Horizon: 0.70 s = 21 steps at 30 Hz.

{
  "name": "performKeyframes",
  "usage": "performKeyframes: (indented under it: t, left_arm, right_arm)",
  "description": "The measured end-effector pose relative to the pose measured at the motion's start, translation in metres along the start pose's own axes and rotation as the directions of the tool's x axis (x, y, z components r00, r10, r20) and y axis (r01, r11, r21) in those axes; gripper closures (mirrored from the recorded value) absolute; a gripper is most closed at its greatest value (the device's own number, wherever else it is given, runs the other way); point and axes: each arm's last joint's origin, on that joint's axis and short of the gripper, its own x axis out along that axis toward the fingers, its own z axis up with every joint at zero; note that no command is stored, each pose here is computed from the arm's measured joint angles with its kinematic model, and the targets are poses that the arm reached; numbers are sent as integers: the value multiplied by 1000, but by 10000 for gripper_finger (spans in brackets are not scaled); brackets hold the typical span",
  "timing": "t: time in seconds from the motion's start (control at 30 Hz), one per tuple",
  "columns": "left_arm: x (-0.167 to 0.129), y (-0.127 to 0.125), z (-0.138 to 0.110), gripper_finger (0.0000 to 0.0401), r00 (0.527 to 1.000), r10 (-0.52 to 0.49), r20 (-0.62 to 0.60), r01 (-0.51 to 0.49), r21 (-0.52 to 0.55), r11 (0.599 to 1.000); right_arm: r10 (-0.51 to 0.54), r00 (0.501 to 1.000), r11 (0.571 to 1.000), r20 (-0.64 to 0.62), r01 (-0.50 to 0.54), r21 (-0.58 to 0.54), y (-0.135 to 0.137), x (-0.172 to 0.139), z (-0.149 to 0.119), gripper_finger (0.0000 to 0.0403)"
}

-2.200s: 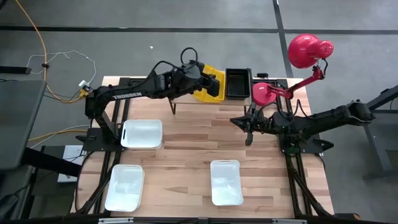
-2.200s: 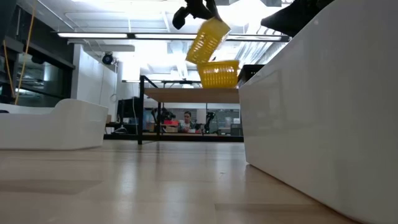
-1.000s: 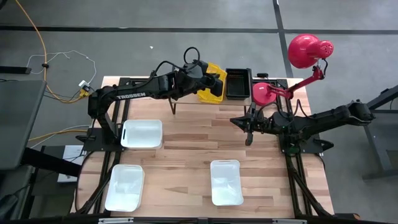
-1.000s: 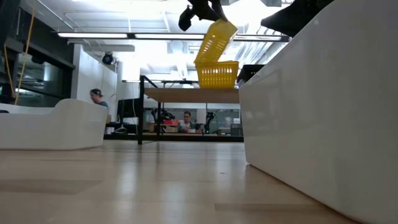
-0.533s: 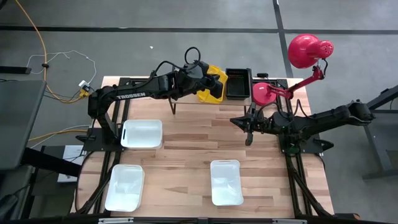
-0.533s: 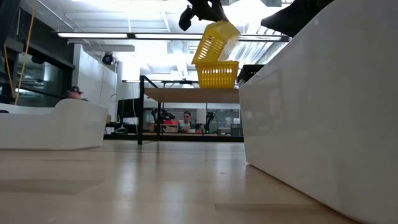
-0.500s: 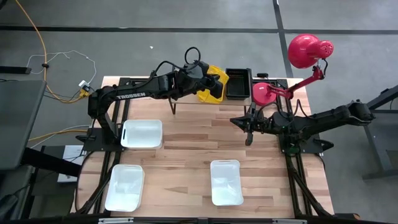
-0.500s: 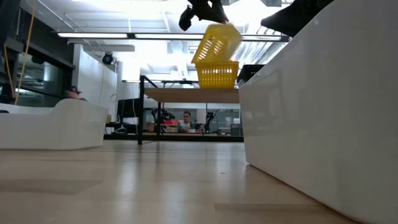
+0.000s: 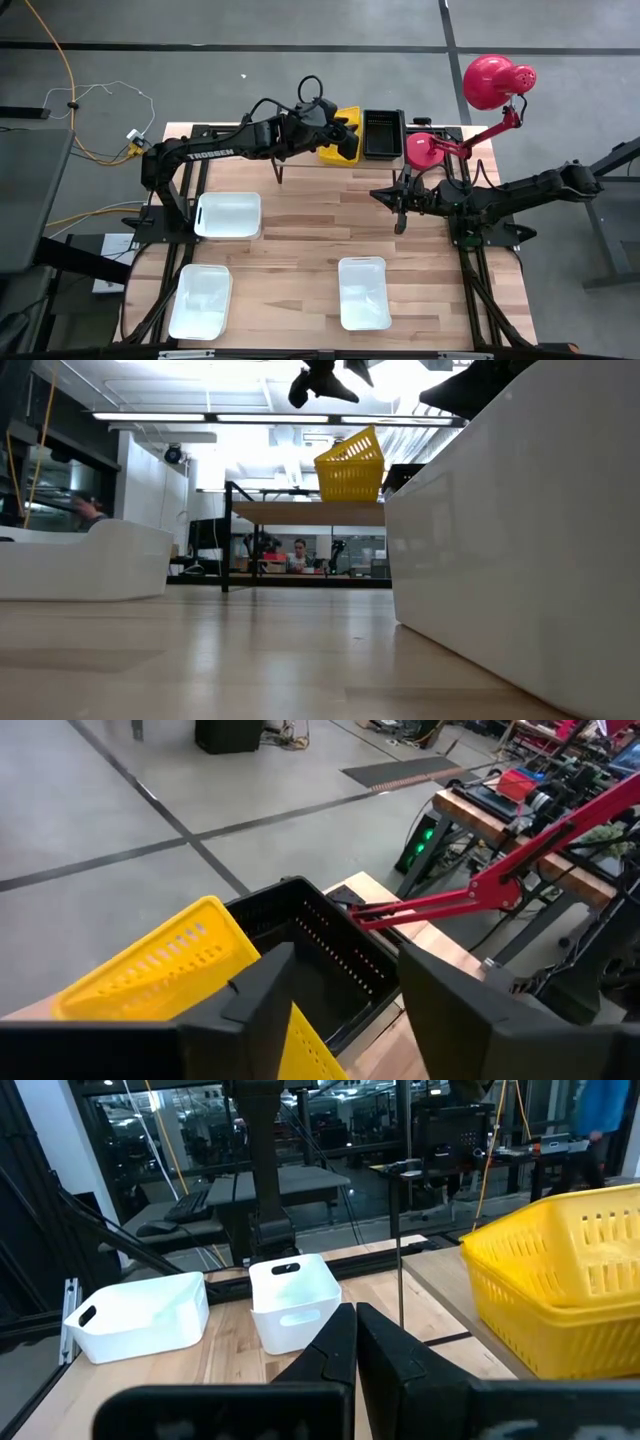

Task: Stack baskets on shelf by color
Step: Stack the yellow bin on the other yellow bin on the shelf

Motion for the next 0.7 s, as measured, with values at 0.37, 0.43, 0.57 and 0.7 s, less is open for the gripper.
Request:
performKeyframes:
  t: [0.37,0.43,0.57,0.7]
  left_arm:
    - [-50,8,28,231,998,40,55,-48,154,987]
    - [-64,16,25,265,982,183,53,-190,201,961]
    - [-78,34,3,365,929,368,49,-366,282,887]
    - [-91,51,-25,385,961,274,31,-270,299,915]
  right_arm:
    - [-11,1000,1000,8,11,-2,0,0,1,402]
    - [-43,999,999,22,43,2,-1,0,2,402]
    - [-111,993,994,34,112,-9,-3,0,3,402]
    - [-131,989,990,67,134,-38,-3,0,6,402]
